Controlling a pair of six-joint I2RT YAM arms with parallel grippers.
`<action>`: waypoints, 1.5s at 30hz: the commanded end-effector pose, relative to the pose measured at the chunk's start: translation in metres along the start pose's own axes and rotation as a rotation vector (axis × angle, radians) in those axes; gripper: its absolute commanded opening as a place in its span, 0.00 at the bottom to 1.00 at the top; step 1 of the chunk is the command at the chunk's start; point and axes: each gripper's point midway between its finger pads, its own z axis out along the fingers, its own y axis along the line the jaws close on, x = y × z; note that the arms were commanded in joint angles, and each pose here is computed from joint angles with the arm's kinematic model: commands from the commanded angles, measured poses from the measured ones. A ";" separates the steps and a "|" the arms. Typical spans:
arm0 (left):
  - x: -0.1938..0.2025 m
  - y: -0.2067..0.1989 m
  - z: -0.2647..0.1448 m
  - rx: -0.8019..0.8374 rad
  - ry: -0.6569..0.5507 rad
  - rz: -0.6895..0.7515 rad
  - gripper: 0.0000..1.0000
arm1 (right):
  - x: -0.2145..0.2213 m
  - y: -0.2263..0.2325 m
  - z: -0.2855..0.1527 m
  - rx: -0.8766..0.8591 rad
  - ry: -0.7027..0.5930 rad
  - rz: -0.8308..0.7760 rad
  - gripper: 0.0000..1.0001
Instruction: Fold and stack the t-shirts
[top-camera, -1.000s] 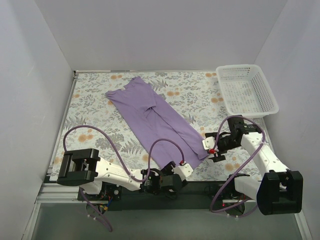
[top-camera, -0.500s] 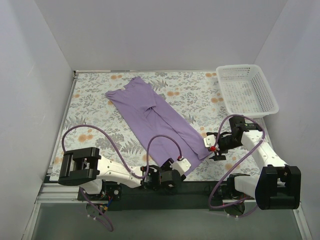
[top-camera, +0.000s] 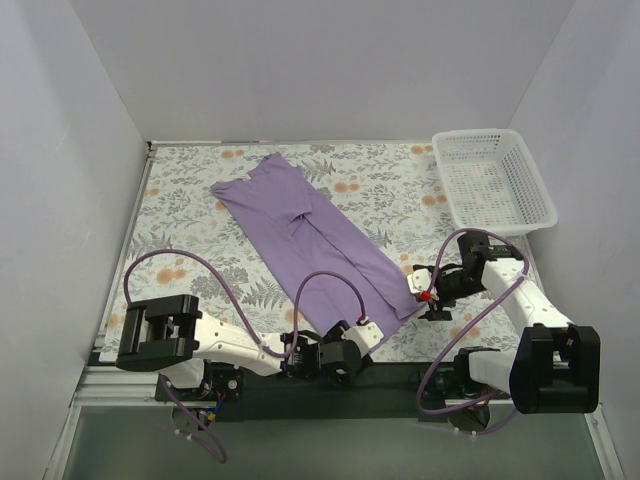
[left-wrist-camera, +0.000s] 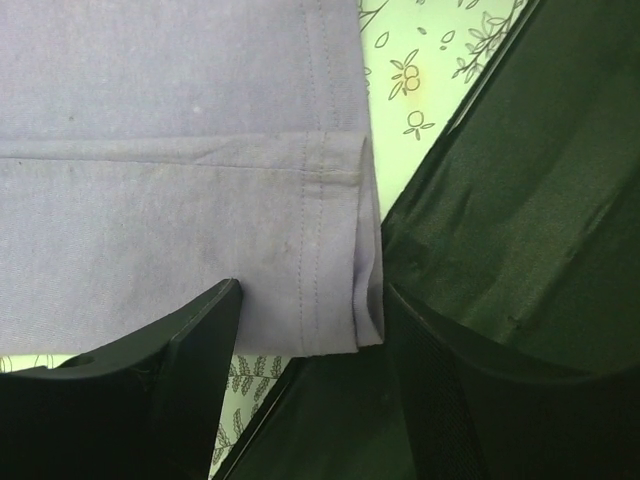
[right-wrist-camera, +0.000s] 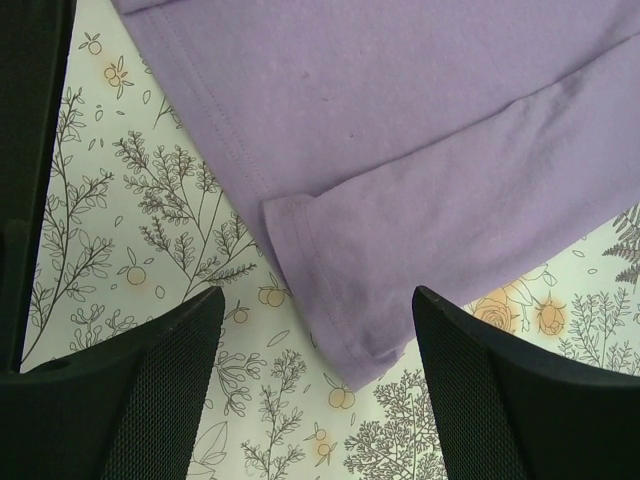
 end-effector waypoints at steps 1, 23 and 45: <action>-0.009 0.003 0.003 -0.034 -0.030 -0.010 0.57 | -0.008 -0.002 -0.003 -0.003 -0.029 0.000 0.82; 0.013 0.010 0.011 -0.013 0.037 -0.084 0.30 | -0.002 -0.001 -0.004 -0.015 -0.007 0.016 0.79; 0.006 0.007 -0.008 0.105 -0.044 -0.220 0.00 | 0.055 0.004 0.025 -0.191 0.157 -0.034 0.57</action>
